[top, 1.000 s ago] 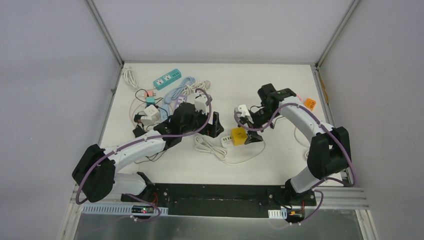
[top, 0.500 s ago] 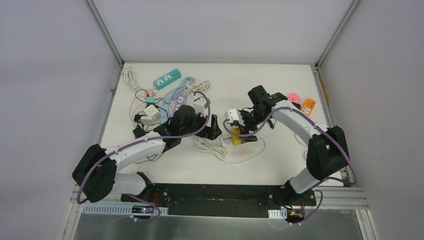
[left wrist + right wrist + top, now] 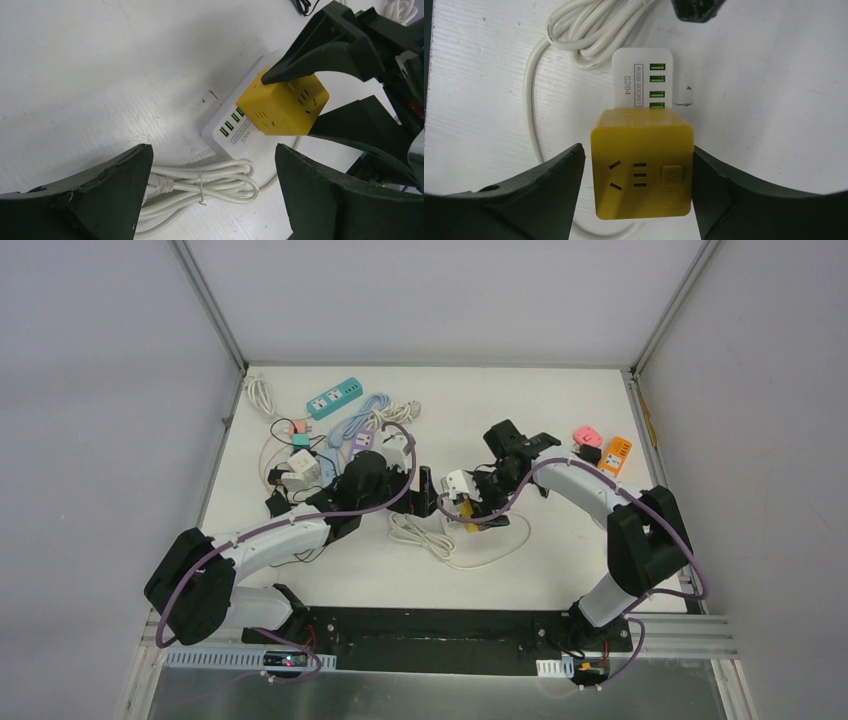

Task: Pull the plug off the socket
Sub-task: Remove the plug from the socket, then place the plug at the center of the board.

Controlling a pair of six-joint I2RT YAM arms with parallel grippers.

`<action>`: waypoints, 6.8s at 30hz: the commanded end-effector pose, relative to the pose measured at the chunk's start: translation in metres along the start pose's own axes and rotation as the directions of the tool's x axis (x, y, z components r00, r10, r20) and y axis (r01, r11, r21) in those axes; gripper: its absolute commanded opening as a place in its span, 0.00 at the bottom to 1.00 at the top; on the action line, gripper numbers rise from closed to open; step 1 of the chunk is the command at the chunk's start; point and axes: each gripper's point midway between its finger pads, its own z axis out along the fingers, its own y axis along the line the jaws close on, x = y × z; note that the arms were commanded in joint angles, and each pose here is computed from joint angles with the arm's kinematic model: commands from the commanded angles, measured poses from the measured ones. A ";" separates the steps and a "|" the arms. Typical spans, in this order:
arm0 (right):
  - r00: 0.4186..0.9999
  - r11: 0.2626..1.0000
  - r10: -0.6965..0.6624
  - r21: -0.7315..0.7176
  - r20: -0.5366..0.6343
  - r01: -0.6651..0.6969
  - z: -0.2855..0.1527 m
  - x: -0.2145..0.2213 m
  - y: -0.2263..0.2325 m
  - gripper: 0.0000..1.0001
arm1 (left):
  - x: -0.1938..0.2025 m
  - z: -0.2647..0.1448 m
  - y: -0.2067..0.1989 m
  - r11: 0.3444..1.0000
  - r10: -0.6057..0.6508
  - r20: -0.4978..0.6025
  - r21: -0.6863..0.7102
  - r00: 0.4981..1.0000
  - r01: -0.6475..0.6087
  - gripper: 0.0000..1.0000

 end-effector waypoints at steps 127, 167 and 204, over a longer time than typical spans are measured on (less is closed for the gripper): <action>0.589 0.671 0.623 0.035 0.515 -0.740 -0.070 0.001 -0.040 0.00 | 0.024 0.103 -0.003 0.698 -0.695 -0.131 0.113 0.707 0.707 0.00; 0.394 0.187 0.676 0.373 0.622 -0.909 -0.183 0.161 -0.105 0.00 | 0.003 0.058 0.029 0.876 -0.464 -0.002 -0.147 0.886 0.459 0.62; 0.219 -0.043 0.751 0.378 0.622 -0.925 -0.182 0.242 -0.163 0.71 | -0.062 -0.075 0.051 0.931 -0.152 0.379 -0.254 0.913 0.260 0.99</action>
